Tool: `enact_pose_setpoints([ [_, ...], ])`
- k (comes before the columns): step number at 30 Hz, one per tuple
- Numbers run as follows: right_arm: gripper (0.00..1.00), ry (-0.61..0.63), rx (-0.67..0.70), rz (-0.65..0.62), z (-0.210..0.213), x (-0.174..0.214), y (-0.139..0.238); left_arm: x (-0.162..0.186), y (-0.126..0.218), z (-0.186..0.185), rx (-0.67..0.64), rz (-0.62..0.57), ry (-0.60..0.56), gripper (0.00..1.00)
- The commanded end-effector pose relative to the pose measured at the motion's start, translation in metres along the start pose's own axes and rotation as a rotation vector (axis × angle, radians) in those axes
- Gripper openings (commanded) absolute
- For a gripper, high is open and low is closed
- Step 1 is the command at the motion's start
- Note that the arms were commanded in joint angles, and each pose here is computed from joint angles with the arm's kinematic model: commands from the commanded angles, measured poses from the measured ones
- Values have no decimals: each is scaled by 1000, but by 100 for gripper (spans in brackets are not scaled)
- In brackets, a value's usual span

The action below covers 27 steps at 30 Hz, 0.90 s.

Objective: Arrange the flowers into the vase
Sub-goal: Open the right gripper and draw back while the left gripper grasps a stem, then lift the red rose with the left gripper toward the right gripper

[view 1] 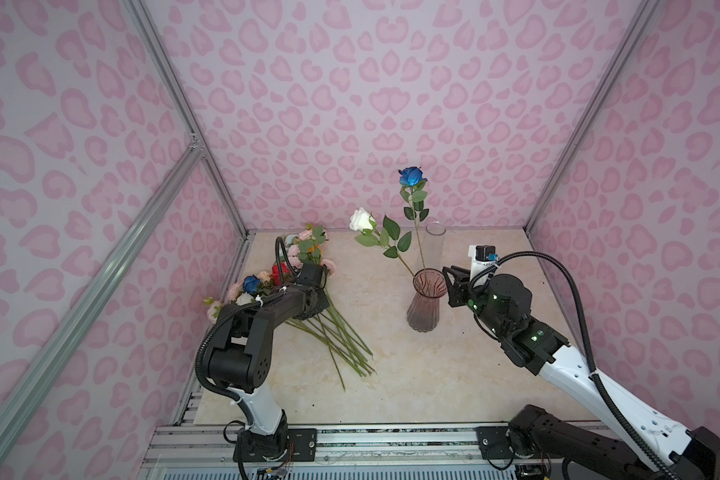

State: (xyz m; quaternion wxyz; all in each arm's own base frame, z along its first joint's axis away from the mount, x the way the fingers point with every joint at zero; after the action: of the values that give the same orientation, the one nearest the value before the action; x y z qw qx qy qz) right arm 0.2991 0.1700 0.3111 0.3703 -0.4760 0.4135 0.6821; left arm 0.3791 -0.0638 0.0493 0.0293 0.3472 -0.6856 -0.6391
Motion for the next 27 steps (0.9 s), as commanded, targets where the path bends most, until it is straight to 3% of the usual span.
enact_pose_setpoints([
  [1,25,-3,-5,-19,1,-5,0,-3,8,0,-1,-15,-12,4],
  [15,26,-13,-11,-36,2,-9,4,-49,99,-35,194,-176,-32,4],
  [21,26,-19,-9,-47,1,-11,8,-57,145,-73,397,-229,-128,4],
  [27,26,-21,-19,-65,3,-20,13,-68,215,-93,558,-370,-193,3],
])
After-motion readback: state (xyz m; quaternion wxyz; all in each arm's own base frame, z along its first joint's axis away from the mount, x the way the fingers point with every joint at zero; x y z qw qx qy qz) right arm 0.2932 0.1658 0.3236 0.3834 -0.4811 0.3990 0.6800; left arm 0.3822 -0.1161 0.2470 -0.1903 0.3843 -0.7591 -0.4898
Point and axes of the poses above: each gripper's point midway between its finger pads, its own y axis back along the fingers, its own z axis along the line the jaws close on, x = y × z, the point moved 2 cm from there along y, back along the fingers, and after that the axes turned 6 degrees about y, right-handed, at the moved point
